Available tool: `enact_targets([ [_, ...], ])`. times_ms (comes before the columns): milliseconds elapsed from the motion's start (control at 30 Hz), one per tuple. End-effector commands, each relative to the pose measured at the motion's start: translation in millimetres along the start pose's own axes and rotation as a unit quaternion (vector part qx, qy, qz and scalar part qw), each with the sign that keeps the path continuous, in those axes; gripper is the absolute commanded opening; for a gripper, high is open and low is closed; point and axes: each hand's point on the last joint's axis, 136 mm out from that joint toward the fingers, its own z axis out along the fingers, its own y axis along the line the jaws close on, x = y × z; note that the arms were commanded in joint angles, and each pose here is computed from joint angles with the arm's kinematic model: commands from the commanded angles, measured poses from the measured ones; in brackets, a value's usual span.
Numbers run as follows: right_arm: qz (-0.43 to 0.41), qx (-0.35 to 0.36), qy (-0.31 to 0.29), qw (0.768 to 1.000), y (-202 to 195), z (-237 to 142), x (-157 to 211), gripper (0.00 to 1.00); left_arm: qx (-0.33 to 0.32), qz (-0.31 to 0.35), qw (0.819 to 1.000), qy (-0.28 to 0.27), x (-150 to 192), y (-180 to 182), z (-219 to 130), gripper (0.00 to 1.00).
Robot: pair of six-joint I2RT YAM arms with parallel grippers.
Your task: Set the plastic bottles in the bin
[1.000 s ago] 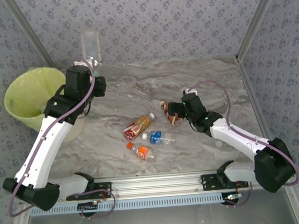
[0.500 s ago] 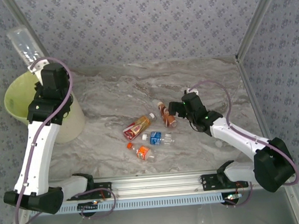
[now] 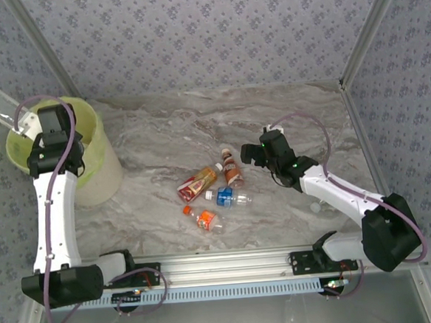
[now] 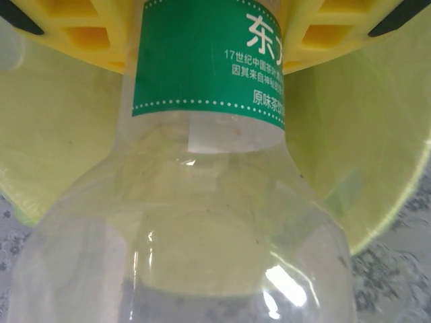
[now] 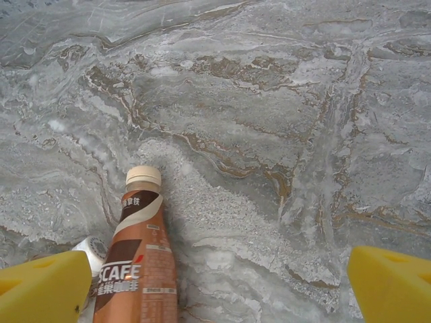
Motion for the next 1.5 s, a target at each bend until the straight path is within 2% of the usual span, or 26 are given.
enact_targets([
  [0, 0.012, 0.002, -0.002, 1.0, 0, -1, -6, 1.0, 0.024, -0.022, 0.999, 0.034, 14, -8, 3, 0.22],
  [67, 0.013, 0.002, 0.0, 1.0, 0, -1, -4, 1.0, 0.029, -0.021, 0.999, 0.04, 18, -10, 5, 0.31],
  [133, 0.014, 0.004, 0.001, 1.0, -2, 0, -3, 1.0, 0.039, -0.02, 0.998, 0.046, 21, -14, 6, 0.47],
  [333, 0.002, 0.012, 0.003, 1.0, -5, -1, -3, 1.0, 0.095, -0.021, 0.993, 0.066, 24, -32, -2, 0.86],
  [533, -0.023, 0.003, 0.012, 1.0, -3, 1, -3, 1.0, 0.157, -0.021, 0.984, 0.082, 26, -50, -14, 0.98],
  [700, -0.044, -0.004, 0.042, 0.998, -3, 5, 3, 1.0, 0.216, -0.021, 0.971, 0.095, 29, -67, -25, 0.99],
  [833, -0.037, -0.034, 0.07, 0.996, 3, 11, 10, 1.0, 0.287, -0.001, 0.951, 0.112, 35, -89, -39, 0.99],
  [1100, -0.007, -0.013, 0.104, 0.995, 1, 19, 24, 1.0, 0.368, 0.007, 0.923, 0.11, 42, -99, -64, 1.0],
  [1267, -0.021, -0.009, 0.157, 0.987, 15, 19, 41, 1.0, 0.375, 0.006, 0.921, 0.106, 46, -89, -73, 0.99],
  [1467, -0.041, -0.003, 0.221, 0.974, 38, 27, 62, 1.0, 0.404, 0.029, 0.905, 0.128, 69, -84, -85, 1.0],
])
